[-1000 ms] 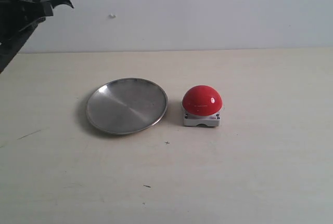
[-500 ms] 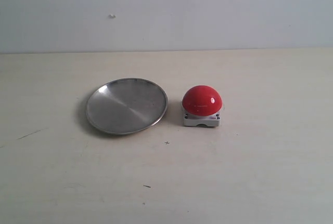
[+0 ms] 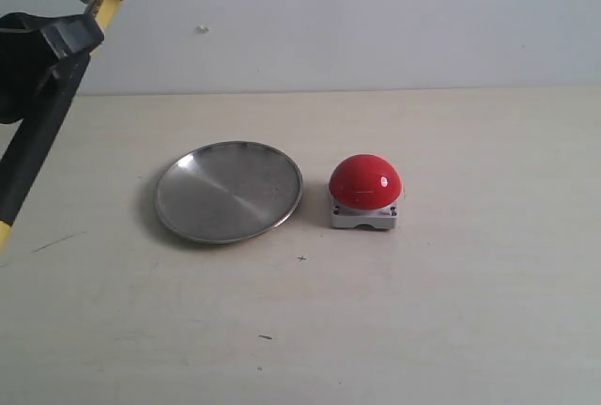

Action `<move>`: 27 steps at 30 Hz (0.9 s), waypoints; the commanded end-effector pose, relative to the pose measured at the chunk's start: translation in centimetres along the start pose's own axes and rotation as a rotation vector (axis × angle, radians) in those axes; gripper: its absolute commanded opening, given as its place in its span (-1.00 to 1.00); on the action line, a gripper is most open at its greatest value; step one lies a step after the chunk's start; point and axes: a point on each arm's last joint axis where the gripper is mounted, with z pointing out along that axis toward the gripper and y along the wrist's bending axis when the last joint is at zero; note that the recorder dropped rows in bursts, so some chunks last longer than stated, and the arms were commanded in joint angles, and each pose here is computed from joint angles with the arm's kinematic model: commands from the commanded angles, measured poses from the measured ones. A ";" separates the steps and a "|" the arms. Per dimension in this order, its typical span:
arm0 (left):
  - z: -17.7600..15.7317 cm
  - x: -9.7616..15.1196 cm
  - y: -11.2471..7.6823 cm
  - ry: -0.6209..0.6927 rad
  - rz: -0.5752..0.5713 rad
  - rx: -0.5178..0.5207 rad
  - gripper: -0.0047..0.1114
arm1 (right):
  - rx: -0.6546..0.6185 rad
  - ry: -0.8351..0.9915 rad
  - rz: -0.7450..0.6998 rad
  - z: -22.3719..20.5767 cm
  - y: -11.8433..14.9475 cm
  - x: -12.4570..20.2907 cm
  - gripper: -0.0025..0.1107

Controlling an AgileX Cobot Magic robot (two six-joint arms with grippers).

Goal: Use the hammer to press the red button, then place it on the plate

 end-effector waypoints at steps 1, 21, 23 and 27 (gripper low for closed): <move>1.9 -0.7 -0.4 -0.044 -0.001 0.005 -0.92 | -0.177 -0.009 -0.046 -0.3 2.6 -1.5 -0.96; 3.2 -3.4 -1.6 -0.040 0.099 -0.010 -0.92 | -0.466 0.471 -0.297 11.5 13.6 4.2 -0.83; 3.2 -3.4 -1.5 -0.039 0.094 -0.013 -0.92 | -0.454 0.521 -0.296 13.4 13.3 6.6 -0.63; 3.2 -3.4 -1.5 -0.037 0.117 -0.015 -0.92 | -0.559 0.646 -0.076 17.4 13.1 12.6 0.09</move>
